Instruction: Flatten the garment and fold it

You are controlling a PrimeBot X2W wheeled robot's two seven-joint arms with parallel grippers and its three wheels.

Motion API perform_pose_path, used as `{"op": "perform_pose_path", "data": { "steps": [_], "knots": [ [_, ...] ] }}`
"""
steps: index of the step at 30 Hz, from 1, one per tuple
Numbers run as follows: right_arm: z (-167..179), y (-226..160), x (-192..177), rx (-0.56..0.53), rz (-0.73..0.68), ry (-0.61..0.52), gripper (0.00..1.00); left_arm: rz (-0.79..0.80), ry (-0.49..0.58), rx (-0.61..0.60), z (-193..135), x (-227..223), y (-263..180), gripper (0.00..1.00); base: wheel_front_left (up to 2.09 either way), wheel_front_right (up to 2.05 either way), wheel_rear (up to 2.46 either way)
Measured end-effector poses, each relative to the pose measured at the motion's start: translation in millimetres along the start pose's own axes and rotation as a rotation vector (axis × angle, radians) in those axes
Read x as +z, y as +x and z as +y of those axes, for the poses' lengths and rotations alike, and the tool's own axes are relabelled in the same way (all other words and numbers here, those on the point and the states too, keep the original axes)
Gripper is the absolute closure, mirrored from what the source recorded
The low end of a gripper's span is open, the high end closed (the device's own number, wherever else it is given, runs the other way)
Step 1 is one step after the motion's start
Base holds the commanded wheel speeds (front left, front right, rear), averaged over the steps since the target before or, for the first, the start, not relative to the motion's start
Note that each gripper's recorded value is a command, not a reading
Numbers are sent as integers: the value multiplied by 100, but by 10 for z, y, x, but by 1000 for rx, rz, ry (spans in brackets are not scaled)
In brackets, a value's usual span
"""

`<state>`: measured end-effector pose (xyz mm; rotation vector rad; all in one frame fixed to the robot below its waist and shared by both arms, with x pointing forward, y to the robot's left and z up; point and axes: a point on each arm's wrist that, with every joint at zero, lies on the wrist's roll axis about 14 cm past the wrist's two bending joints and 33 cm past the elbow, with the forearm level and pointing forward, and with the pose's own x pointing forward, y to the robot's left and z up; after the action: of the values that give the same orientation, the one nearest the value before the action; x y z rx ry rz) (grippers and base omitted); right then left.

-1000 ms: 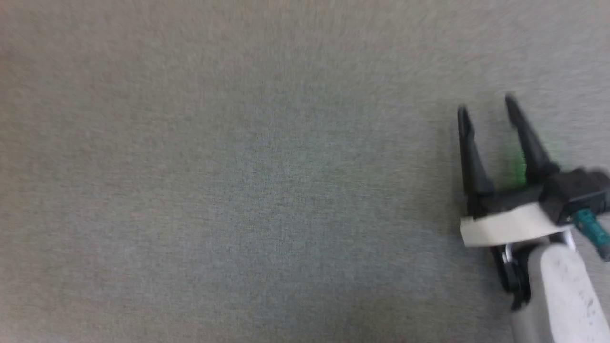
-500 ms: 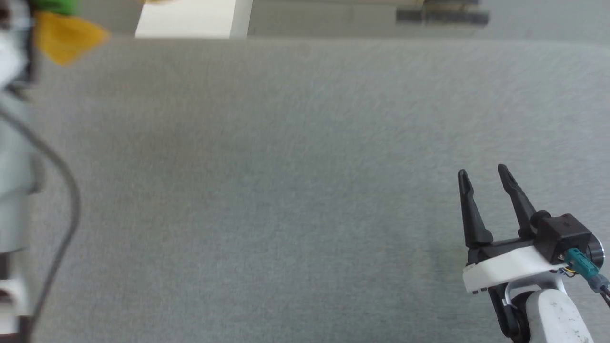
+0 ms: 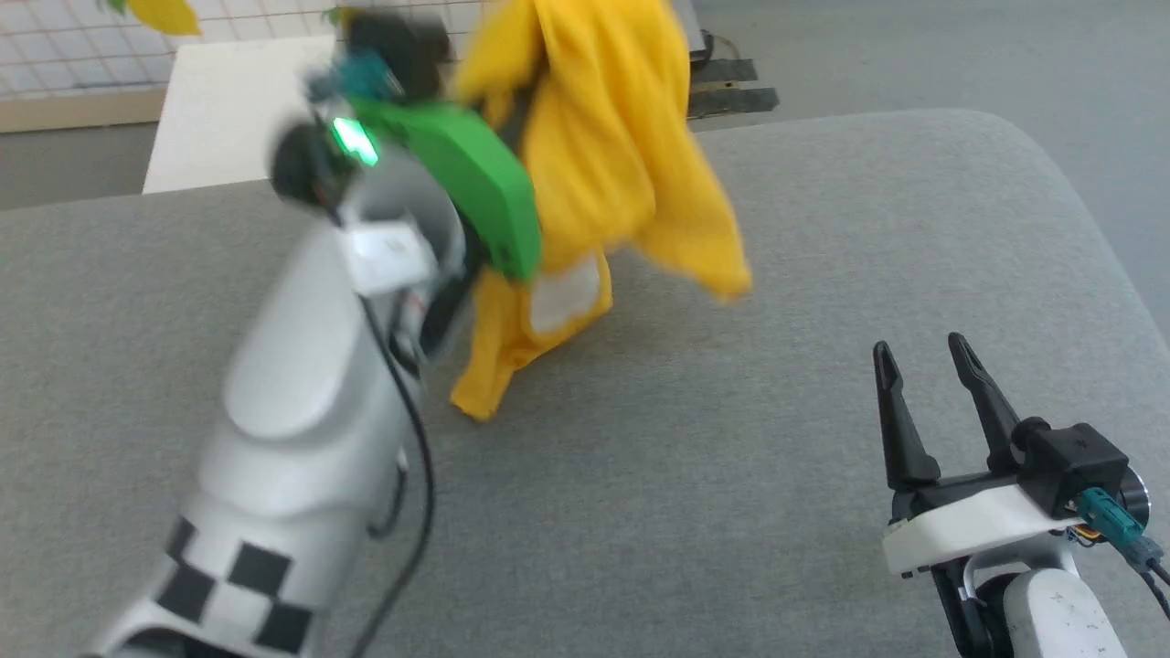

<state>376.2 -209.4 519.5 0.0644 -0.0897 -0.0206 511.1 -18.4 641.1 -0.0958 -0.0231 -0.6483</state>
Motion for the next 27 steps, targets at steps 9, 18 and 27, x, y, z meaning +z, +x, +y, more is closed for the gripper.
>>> {"op": "perform_pose_path", "data": {
  "steps": [9,18,27],
  "knots": [
    [-82,-50,-40,-26,16,0,0,730,-180,-36,-351,-2141,-698,100,0,0,0],
    [93,47,-75,27,24,12,0,788,-209,44,-227,-2305,-978,0,0,0,0],
    [357,196,91,105,-34,23,0,-61,13,398,855,-699,-1156,0,0,0,0]
  ]
}}
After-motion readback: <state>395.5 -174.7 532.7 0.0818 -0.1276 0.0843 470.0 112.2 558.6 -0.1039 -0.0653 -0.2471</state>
